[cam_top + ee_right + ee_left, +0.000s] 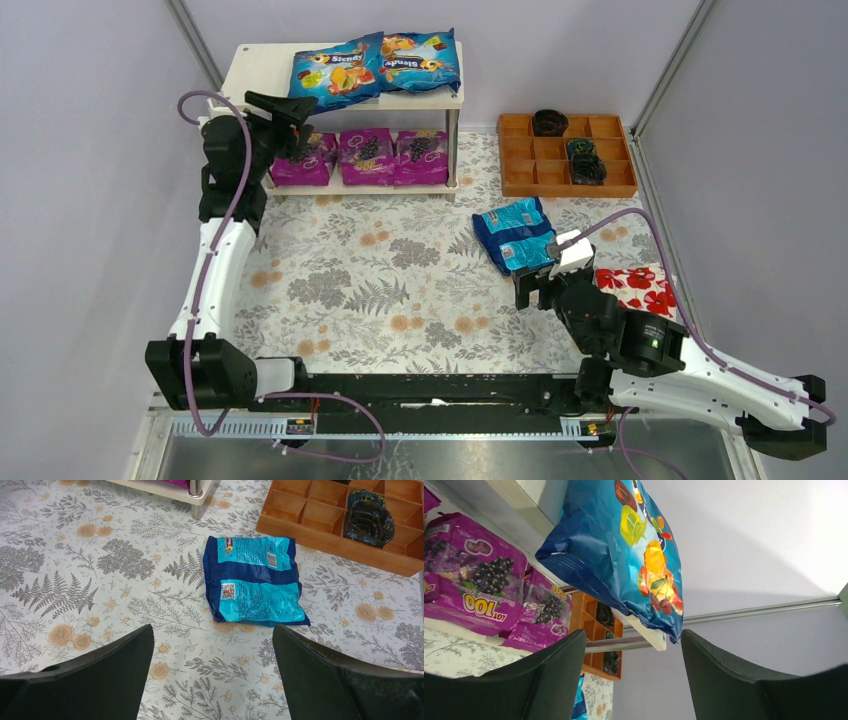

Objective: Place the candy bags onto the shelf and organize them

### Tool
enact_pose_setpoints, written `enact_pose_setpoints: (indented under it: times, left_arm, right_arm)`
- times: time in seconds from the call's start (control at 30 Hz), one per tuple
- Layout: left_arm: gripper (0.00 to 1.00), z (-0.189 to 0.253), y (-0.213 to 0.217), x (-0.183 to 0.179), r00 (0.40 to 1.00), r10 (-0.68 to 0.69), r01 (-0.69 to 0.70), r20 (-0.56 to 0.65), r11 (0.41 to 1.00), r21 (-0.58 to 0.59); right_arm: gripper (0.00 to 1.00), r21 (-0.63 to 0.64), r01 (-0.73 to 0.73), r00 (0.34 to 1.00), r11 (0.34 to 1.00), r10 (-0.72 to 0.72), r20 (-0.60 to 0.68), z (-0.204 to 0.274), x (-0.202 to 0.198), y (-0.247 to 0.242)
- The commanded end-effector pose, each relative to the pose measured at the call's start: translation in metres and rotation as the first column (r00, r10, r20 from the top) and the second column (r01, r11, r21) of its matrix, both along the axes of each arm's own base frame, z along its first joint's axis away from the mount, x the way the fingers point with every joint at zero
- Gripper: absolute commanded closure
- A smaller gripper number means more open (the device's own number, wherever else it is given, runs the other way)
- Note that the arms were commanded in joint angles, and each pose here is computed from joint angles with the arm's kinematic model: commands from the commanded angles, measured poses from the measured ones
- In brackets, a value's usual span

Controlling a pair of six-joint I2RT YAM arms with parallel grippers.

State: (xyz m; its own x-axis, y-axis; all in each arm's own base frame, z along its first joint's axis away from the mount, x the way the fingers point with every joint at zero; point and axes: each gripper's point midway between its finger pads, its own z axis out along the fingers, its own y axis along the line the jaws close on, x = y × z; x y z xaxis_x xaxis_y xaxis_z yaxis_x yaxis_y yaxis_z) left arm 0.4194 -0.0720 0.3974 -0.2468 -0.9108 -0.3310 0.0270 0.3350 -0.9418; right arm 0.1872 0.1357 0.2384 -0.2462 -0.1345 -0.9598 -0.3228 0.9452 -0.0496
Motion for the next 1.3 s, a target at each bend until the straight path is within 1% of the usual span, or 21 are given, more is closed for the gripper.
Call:
enact_pose_setpoints:
  times: [0.0, 0.1, 0.2, 0.3, 0.4, 0.43, 0.57, 0.63, 0.7, 0.73, 0.87, 1.03, 1.17, 1.27]
  left_arm:
    - [0.28, 0.016, 0.005, 0.012, 0.998, 0.034, -0.031, 0.045, 0.998, -0.058]
    - [0.31, 0.015, 0.004, 0.022, 0.998, 0.026, -0.023, 0.051, 0.998, -0.052]
    - [0.39, 0.025, 0.005, 0.028, 0.993, 0.030, -0.028, 0.112, 0.999, -0.025]
    - [0.44, 0.032, 0.008, 0.032, 0.987, 0.053, -0.052, 0.155, 0.999, -0.010]
    - [0.57, 0.033, 0.005, 0.035, 0.984, 0.043, -0.041, 0.171, 0.999, -0.015]
    - [0.59, 0.034, 0.004, 0.036, 0.984, 0.043, -0.040, 0.175, 0.999, -0.018]
    - [0.61, 0.043, 0.000, 0.039, 0.975, 0.043, -0.039, 0.218, 0.999, -0.024]
    - [0.62, 0.048, 0.002, 0.042, 0.969, 0.055, -0.054, 0.243, 0.998, -0.007]
    - [0.66, 0.050, 0.004, 0.047, 0.966, 0.066, -0.071, 0.248, 0.997, 0.010]
    - [0.70, 0.051, -0.002, 0.048, 0.966, 0.058, -0.064, 0.252, 0.998, 0.015]
    - [0.70, 0.058, -0.003, 0.056, 0.960, 0.066, -0.081, 0.271, 0.996, 0.043]
    - [0.71, 0.055, -0.002, 0.065, 0.961, 0.067, -0.089, 0.268, 0.994, 0.068]
    - [0.72, 0.056, 0.002, 0.065, 0.959, 0.084, -0.113, 0.271, 0.989, 0.093]
    - [0.69, 0.053, 0.003, 0.062, 0.961, 0.093, -0.123, 0.259, 0.987, 0.100]
  right_arm:
    - [0.05, 0.033, 0.005, 1.000, 0.999, -0.005, 0.003, 0.002, 0.001, 0.003]
    - [0.05, 0.022, 0.005, 1.000, 1.000, -0.005, -0.003, 0.000, 0.002, 0.004]
    - [0.05, 0.021, 0.009, 1.000, 1.000, -0.009, -0.005, -0.002, 0.002, 0.004]
    - [0.05, 0.016, 0.007, 1.000, 1.000, -0.007, -0.007, -0.003, 0.002, 0.006]
    - [0.05, 0.010, 0.006, 1.000, 1.000, -0.006, -0.009, -0.004, 0.003, 0.007]
    - [0.05, 0.008, 0.006, 1.000, 1.000, -0.006, -0.011, -0.005, 0.003, 0.007]
    - [0.05, 0.002, 0.005, 1.000, 1.000, -0.005, -0.017, -0.008, 0.003, 0.008]
    - [0.05, 0.002, 0.001, 1.000, 1.000, -0.001, -0.019, -0.009, 0.003, 0.010]
    - [0.05, 0.000, -0.001, 1.000, 1.000, 0.001, -0.021, -0.010, 0.003, 0.010]
    - [0.05, -0.003, -0.001, 1.000, 1.000, 0.001, -0.023, -0.011, 0.003, 0.011]
    - [0.05, -0.009, -0.002, 1.000, 1.000, 0.001, -0.028, -0.012, 0.003, 0.011]
    - [0.05, -0.008, -0.001, 1.000, 1.000, 0.001, -0.023, -0.012, 0.003, 0.011]
    - [0.05, -0.022, -0.001, 1.000, 1.000, 0.001, -0.026, -0.015, 0.004, 0.013]
    - [0.05, -0.029, -0.003, 1.000, 1.000, 0.002, -0.029, -0.016, 0.005, 0.014]
